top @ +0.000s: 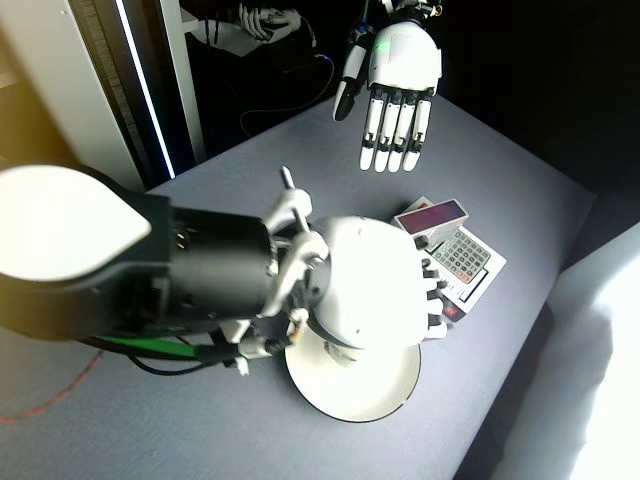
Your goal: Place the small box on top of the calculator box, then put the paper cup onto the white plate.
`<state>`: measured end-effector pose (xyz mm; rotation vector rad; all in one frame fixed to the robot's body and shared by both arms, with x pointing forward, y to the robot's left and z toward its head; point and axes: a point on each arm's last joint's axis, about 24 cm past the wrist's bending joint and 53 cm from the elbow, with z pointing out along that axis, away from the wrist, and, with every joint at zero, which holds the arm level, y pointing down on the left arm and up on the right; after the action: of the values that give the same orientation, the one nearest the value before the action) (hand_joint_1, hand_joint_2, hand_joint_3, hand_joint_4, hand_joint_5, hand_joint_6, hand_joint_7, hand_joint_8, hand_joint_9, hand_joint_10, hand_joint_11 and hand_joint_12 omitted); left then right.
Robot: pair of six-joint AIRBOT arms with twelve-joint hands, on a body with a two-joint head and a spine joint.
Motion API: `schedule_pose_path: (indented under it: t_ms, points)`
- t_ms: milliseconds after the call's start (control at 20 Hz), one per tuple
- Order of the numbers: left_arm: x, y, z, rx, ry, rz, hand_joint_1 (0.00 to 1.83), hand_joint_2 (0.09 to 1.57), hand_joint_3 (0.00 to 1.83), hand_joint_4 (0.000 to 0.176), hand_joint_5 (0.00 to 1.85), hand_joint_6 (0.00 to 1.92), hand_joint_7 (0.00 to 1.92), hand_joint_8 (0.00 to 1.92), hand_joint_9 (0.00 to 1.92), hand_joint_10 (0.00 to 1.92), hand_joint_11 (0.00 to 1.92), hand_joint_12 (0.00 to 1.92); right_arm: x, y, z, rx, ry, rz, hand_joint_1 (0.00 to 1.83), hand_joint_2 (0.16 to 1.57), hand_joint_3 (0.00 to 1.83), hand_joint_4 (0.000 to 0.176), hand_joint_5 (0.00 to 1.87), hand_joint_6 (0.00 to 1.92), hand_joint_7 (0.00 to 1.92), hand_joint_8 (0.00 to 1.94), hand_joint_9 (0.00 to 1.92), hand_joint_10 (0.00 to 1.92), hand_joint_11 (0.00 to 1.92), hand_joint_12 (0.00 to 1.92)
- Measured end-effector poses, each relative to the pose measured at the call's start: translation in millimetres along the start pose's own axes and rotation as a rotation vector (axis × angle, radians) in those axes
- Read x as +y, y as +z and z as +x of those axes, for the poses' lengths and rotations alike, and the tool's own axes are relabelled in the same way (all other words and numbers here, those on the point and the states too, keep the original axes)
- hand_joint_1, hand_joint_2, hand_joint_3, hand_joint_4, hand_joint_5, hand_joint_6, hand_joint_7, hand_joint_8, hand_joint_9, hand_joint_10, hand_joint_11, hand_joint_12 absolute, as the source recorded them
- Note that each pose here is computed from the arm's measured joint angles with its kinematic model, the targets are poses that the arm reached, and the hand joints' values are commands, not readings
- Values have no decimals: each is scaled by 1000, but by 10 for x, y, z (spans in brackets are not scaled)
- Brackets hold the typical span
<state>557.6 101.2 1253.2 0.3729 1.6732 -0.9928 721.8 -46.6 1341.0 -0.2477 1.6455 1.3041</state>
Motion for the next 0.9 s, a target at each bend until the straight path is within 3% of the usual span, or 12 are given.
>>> schedule_pose_path:
  t_ms: [200,650,900]
  points:
    - [10,-1,-3,0,1,-2,302,1292,3,0,416,0,494,0,502,0,131,643,-106,123,133,37,0,10,1476,1179,0,0,834,1198,894,1136,676,1254,649,1738]
    - [9,-1,-3,0,2,-2,292,1286,0,0,430,1,506,1,517,1,162,633,-250,127,163,14,61,29,1476,1168,1,0,845,1198,902,1080,712,1218,674,1711]
    - [8,-1,-4,0,1,-2,294,1286,0,0,425,2,505,3,513,2,152,618,-264,125,117,0,38,26,1477,1166,0,0,856,1185,913,1073,706,1213,677,1705]
